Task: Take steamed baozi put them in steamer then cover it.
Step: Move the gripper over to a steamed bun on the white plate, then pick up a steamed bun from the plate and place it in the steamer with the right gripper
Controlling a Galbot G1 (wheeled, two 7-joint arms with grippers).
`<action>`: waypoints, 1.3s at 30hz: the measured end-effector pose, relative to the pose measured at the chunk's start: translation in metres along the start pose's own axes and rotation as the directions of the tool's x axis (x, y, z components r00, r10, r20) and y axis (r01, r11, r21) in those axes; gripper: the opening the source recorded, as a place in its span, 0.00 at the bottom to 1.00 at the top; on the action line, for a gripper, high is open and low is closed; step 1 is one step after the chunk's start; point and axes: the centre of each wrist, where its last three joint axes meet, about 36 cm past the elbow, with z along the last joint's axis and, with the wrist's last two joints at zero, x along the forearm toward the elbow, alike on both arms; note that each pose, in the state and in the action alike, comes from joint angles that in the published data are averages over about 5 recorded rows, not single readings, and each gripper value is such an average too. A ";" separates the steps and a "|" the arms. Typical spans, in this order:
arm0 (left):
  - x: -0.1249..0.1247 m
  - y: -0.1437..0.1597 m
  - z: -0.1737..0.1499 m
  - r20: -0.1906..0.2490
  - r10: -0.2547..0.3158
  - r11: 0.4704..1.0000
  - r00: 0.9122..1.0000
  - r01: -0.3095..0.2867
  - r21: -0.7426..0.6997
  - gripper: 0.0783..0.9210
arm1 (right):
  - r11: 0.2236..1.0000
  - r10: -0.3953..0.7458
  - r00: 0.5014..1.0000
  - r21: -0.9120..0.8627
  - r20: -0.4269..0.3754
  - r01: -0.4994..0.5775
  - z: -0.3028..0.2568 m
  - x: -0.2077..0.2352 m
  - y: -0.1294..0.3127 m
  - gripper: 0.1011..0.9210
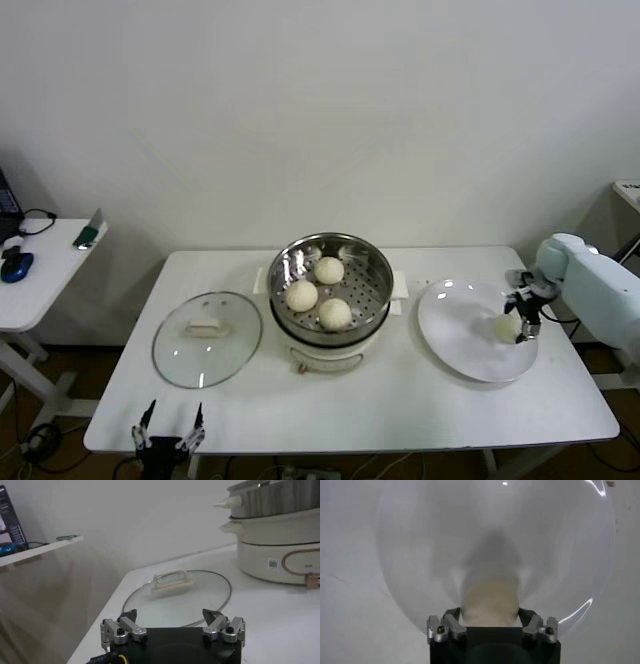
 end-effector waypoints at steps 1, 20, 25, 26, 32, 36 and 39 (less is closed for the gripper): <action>0.000 0.000 0.000 0.000 0.000 1.000 1.000 0.000 0.000 0.88 | 1.000 -0.002 1.000 0.000 0.000 0.002 0.000 0.000 0.000 0.79; 0.002 -0.004 -0.003 0.010 0.009 1.000 1.000 -0.009 0.010 0.88 | 0.999 0.038 0.998 -0.026 0.050 -0.037 -0.014 0.047 -0.020 0.72; 0.001 -0.007 -0.007 0.016 0.023 1.000 1.000 -0.023 0.011 0.88 | 0.996 0.092 0.990 -0.019 0.104 -0.091 -0.043 0.099 -0.042 0.72; 0.001 -0.008 -0.008 0.018 0.026 1.000 0.999 -0.026 0.011 0.88 | 0.995 0.104 0.988 -0.017 0.115 -0.102 -0.050 0.111 -0.047 0.72; -0.004 -0.016 -0.013 0.037 0.050 0.999 0.998 -0.050 0.013 0.88 | 0.987 0.155 0.972 0.011 0.177 -0.159 -0.102 0.187 -0.071 0.72; -0.006 -0.020 -0.015 0.047 0.061 0.998 0.997 -0.062 0.013 0.88 | 0.983 0.170 0.961 0.033 0.219 -0.181 -0.144 0.226 -0.080 0.72; -0.007 -0.020 -0.016 0.052 0.066 0.998 0.996 -0.067 0.011 0.88 | 0.981 0.169 0.953 0.050 0.250 -0.187 -0.177 0.246 -0.083 0.72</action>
